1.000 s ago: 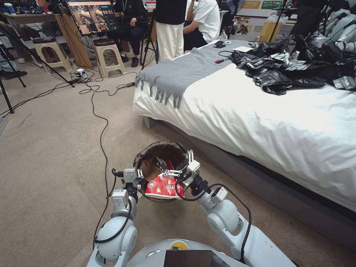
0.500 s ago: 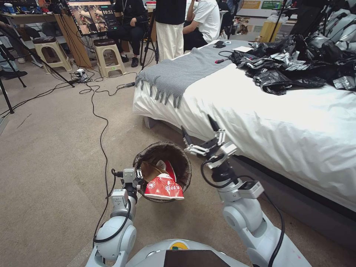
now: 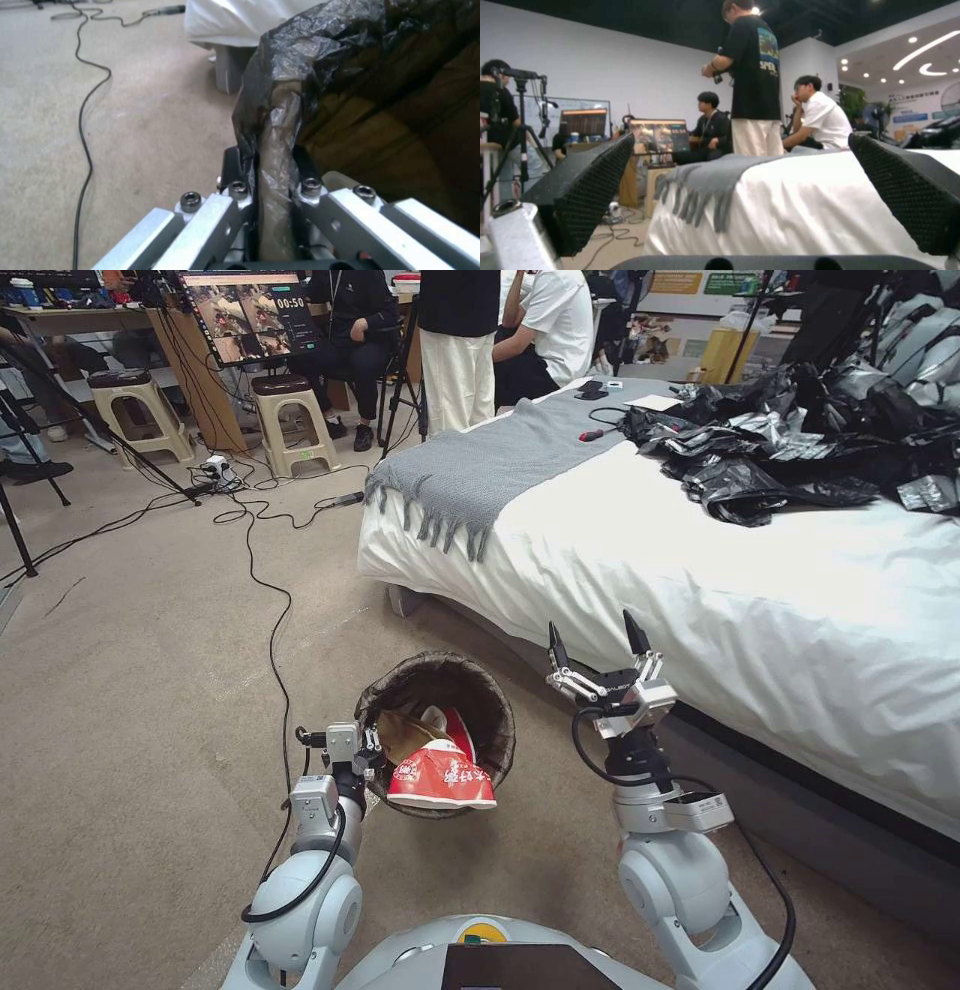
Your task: Pick up the trash bin, then pick up the garbage from the floor and place it into the trash bin.
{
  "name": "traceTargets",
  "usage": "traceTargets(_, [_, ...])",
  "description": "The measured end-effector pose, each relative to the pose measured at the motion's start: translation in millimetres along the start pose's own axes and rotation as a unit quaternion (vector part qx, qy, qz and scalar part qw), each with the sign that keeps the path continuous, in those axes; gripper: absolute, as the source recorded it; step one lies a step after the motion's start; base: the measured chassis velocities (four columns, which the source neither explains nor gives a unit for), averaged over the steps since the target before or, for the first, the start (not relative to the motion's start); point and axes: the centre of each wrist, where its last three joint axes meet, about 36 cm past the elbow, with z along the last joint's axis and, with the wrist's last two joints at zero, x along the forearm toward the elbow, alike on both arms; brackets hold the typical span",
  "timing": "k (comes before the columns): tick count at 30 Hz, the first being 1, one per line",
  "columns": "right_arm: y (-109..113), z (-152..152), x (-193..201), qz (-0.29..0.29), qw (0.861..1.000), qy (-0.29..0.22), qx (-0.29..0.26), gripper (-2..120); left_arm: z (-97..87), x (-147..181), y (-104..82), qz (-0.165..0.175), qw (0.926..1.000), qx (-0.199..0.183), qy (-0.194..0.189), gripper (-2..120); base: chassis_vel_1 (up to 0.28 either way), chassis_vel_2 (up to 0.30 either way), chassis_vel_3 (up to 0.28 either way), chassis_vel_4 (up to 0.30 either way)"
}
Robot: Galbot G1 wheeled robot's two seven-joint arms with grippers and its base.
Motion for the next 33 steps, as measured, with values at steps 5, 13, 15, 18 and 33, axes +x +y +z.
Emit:
traceTargets(5, [0, 11, 3, 0.004, 1.000, 0.000, 0.003, 100, -8.2, 5, 2.3, -0.002, 0.9995, 0.002, 0.031, 2, 0.000, 0.000, 0.000, 0.000])
traceTargets(13, [2, 18, 5, 0.005, 1.000, -0.001, 0.004, 100, -13.3, 11, 5.1, -0.006, 0.9979, -0.005, 0.065, 2, 0.000, 0.000, 0.000, 0.000])
traceTargets(15, [2, 19, 6, 0.006, 1.000, -0.002, 0.004, 100, -14.0, 11, 5.3, -0.006, 0.9976, -0.007, 0.069, 2, 0.000, 0.000, 0.000, 0.000])
traceTargets(18, [2, 19, 6, 0.007, 1.000, -0.003, 0.004, 100, -13.9, 12, 5.3, -0.006, 0.9974, -0.007, 0.071, 2, 0.000, 0.000, 0.000, 0.000])
traceTargets(33, [-6, 21, 6, 0.013, 1.000, -0.008, 0.012, 100, -16.7, 13, 4.8, 0.000, 0.9976, -0.002, 0.069, 2, 0.000, 0.000, 0.000, 0.000])
